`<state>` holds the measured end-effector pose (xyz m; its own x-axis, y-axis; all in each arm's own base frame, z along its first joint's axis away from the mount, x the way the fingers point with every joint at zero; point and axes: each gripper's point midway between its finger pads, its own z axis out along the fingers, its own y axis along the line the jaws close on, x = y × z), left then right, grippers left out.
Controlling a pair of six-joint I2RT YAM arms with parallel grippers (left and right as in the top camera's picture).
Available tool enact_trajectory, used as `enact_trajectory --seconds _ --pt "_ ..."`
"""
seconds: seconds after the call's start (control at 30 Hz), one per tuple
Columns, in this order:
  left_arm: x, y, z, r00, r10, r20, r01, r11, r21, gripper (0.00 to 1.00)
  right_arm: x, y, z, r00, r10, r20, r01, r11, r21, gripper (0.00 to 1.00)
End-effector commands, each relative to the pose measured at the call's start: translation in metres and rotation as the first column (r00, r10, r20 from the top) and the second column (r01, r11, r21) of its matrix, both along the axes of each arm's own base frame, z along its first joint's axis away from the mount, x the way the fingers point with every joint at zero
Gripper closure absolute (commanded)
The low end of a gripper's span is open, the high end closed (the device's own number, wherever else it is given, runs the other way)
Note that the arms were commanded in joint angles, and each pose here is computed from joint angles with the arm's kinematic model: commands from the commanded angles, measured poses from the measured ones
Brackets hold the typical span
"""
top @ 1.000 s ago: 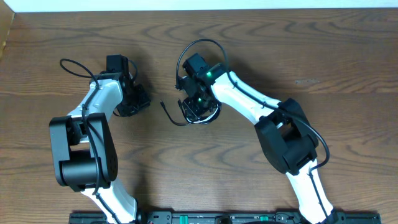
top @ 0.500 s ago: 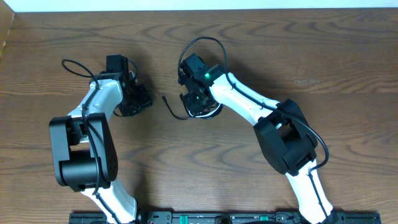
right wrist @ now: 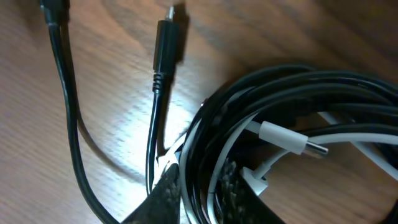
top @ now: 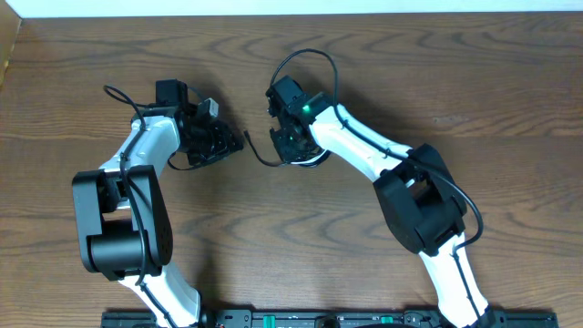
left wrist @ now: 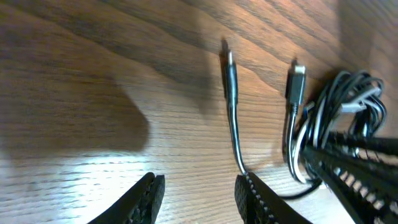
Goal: Untangle cables
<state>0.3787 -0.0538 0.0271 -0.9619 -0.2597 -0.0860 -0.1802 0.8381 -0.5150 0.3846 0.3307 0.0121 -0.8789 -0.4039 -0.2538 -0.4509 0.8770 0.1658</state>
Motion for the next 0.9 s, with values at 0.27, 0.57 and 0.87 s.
enact_trajectory --seconds 0.27,0.57,0.87 --pt "-0.001 -0.006 0.009 0.999 -0.034 0.036 0.035 0.999 -0.031 0.57 0.0 -0.021 -0.02 0.998 -0.069 -0.008 0.068 0.997 -0.029 0.81" --pt "0.0 -0.025 0.025 0.994 -0.075 0.079 0.087 0.982 -0.167 0.57 0.015 0.008 -0.005 0.988 -0.133 -0.072 0.145 0.967 0.209 0.99" --pt "0.002 -0.059 0.066 0.987 -0.083 0.14 0.139 0.882 -0.45 0.57 0.032 0.02 0.02 0.966 -0.167 -0.196 0.237 0.873 0.425 0.99"
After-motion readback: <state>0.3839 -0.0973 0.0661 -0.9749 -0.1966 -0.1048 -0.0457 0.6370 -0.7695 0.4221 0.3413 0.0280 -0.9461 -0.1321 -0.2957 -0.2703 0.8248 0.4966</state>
